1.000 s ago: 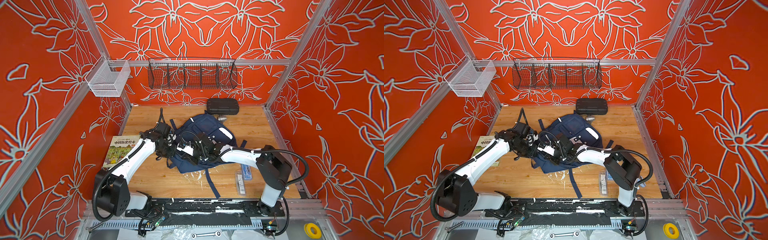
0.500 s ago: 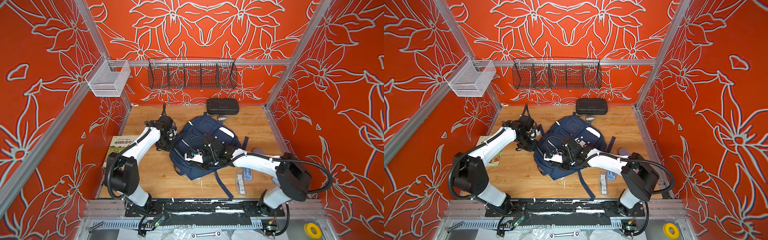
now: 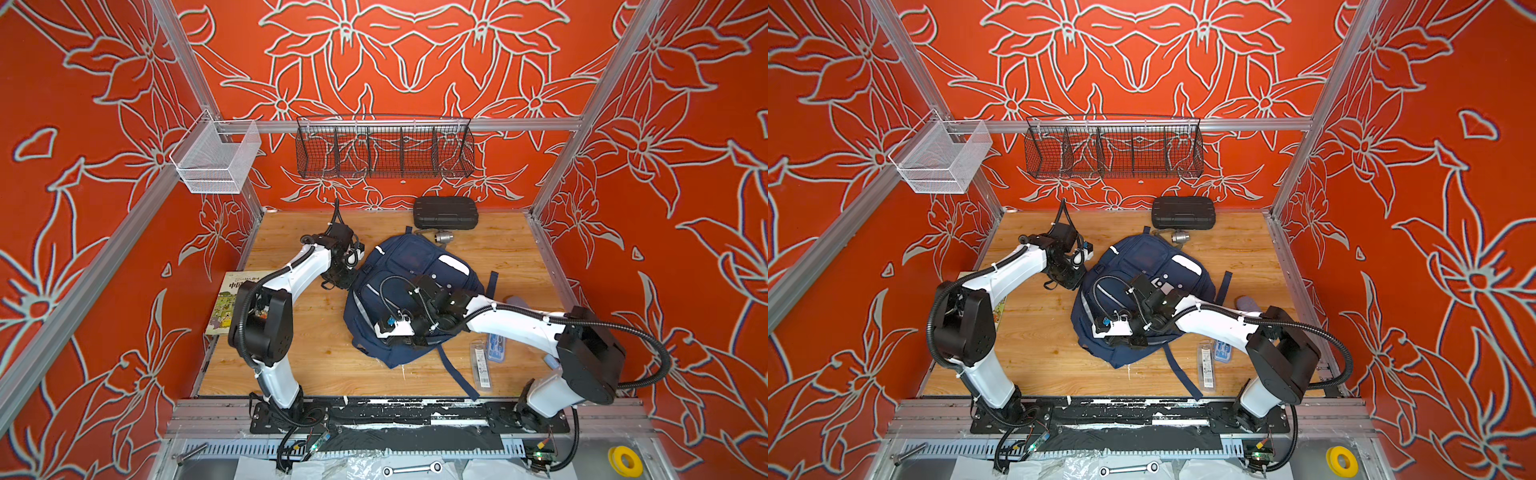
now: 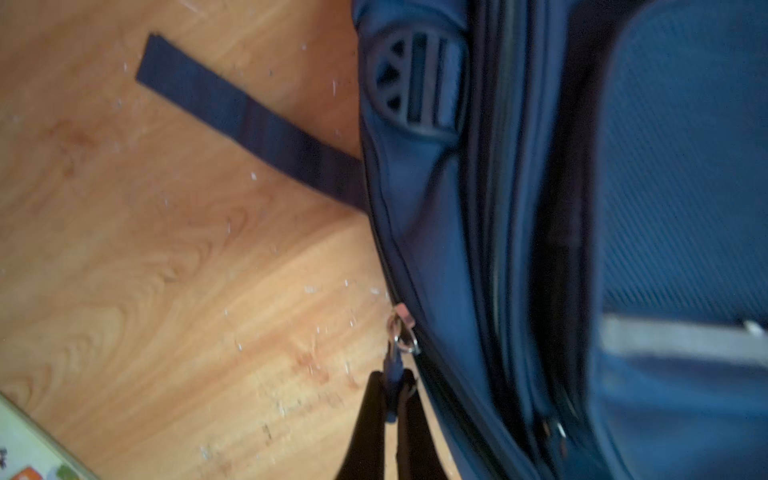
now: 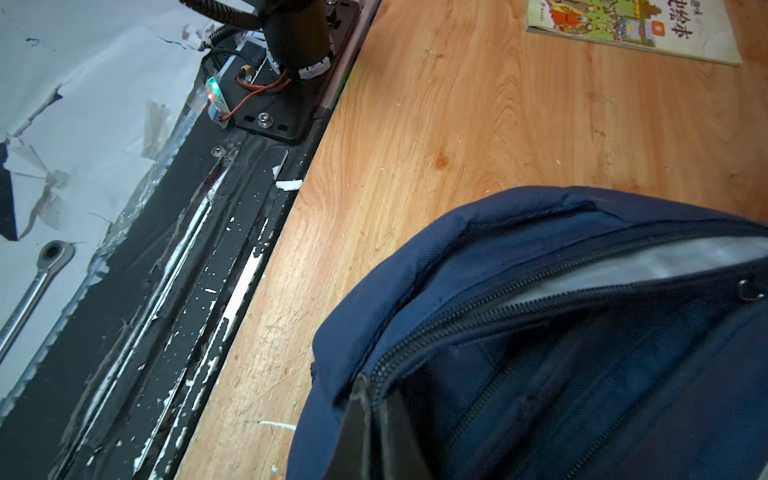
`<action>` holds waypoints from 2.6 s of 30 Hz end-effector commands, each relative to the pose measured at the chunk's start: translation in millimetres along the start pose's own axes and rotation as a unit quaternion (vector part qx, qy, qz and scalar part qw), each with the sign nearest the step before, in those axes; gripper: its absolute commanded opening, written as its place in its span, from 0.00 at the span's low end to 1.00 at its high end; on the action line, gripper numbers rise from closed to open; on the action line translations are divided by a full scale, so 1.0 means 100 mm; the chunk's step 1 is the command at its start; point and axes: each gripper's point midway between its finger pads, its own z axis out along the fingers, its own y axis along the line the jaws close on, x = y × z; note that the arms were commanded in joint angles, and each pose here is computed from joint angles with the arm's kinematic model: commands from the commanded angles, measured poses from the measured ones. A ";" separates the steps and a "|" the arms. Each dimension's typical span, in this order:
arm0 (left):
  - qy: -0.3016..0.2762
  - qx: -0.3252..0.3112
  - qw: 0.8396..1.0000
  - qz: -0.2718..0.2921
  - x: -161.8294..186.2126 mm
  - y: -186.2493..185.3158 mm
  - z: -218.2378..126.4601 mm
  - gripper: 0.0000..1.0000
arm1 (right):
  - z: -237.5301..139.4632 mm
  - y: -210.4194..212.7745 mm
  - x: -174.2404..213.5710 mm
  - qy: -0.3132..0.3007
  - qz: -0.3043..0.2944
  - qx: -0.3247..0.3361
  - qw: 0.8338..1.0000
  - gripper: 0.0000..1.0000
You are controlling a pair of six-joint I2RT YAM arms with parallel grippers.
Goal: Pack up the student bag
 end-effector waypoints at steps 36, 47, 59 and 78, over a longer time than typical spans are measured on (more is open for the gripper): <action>-0.011 -0.140 0.829 -0.541 1.47 1.14 -0.94 0.97 | -0.01 -1.42 -0.41 -0.124 0.228 0.174 0.950 0.49; 0.032 -0.149 0.779 -0.608 2.18 1.67 -0.61 0.97 | -0.05 -1.57 -0.51 -0.119 0.256 0.179 0.943 0.66; 0.010 -0.152 0.663 -0.733 2.66 1.91 -0.53 0.98 | 0.05 -1.60 -0.39 -0.090 0.250 0.172 0.949 0.68; 0.042 -0.065 0.629 -0.773 2.70 1.81 0.16 0.69 | 0.01 -1.69 -0.37 -0.086 0.256 0.160 0.949 0.68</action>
